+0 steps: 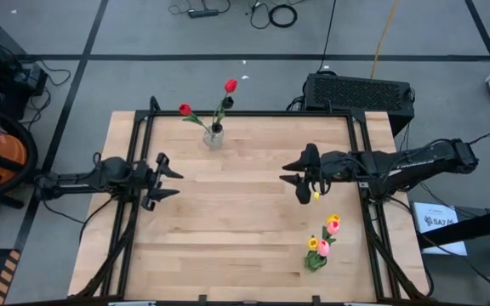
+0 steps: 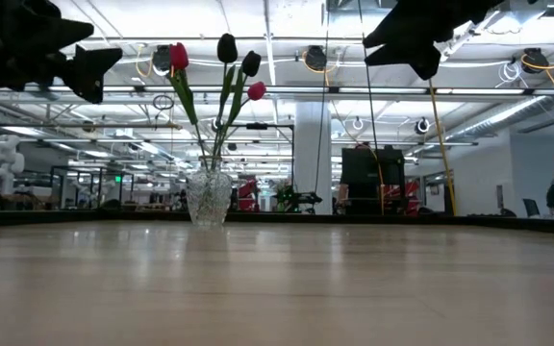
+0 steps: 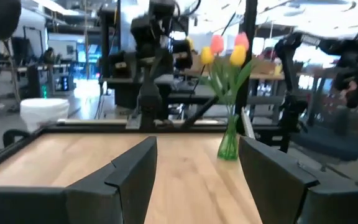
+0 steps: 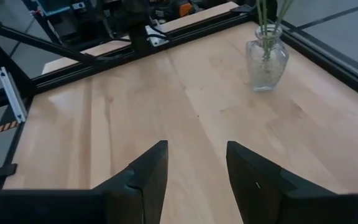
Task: Sort flowers into vase by color
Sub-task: Return to Home Position
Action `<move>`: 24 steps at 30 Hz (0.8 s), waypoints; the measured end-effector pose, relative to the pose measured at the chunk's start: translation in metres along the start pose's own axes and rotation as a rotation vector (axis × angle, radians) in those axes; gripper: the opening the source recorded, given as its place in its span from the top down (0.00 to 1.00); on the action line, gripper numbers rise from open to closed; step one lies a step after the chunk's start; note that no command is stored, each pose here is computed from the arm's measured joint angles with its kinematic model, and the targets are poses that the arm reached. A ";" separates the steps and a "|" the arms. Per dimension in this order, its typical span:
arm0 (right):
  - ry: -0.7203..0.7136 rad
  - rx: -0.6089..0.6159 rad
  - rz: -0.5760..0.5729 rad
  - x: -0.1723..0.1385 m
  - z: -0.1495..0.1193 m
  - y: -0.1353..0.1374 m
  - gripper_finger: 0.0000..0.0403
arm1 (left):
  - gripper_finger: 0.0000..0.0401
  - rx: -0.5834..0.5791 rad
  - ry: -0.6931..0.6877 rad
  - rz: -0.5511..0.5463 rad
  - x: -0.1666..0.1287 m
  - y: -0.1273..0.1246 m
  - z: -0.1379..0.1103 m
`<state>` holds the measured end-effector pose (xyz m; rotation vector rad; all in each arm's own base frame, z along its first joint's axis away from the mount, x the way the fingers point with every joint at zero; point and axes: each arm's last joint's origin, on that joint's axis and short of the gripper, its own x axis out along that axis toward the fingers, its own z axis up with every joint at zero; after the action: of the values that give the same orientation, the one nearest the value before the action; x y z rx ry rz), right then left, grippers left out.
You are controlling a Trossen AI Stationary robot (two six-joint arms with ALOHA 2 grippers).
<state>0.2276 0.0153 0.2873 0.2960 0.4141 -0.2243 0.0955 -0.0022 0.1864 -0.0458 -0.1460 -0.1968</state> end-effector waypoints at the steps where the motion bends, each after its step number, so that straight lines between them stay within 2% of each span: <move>1: 0.002 0.000 -0.001 0.000 0.000 0.000 0.62 | 0.42 0.002 0.010 0.003 0.000 0.000 -0.001; 5: 0.004 0.026 0.002 0.000 0.000 0.000 0.62 | 0.42 -0.003 0.013 -0.040 0.000 -0.001 -0.001; 10: 0.004 0.026 0.003 0.000 0.000 0.000 0.62 | 0.42 -0.005 0.021 -0.245 -0.002 -0.007 -0.001; 12: 0.004 0.026 0.003 0.000 0.000 0.000 0.62 | 0.42 -0.006 0.026 -0.277 -0.003 -0.008 -0.001; 14: 0.004 0.027 0.003 0.000 0.000 0.000 0.62 | 0.42 -0.010 0.034 -0.233 -0.002 -0.007 -0.003; 20: 0.004 0.022 0.002 0.000 0.000 0.000 0.62 | 0.42 -0.007 0.032 0.133 -0.001 0.004 -0.010; 24: 0.009 0.018 0.000 0.000 -0.001 0.000 0.62 | 0.42 -0.007 0.060 0.174 -0.002 0.006 -0.013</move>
<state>0.2273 0.0154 0.2864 0.3147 0.4214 -0.2269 0.0969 0.0029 0.1732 -0.0587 -0.0807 -0.0253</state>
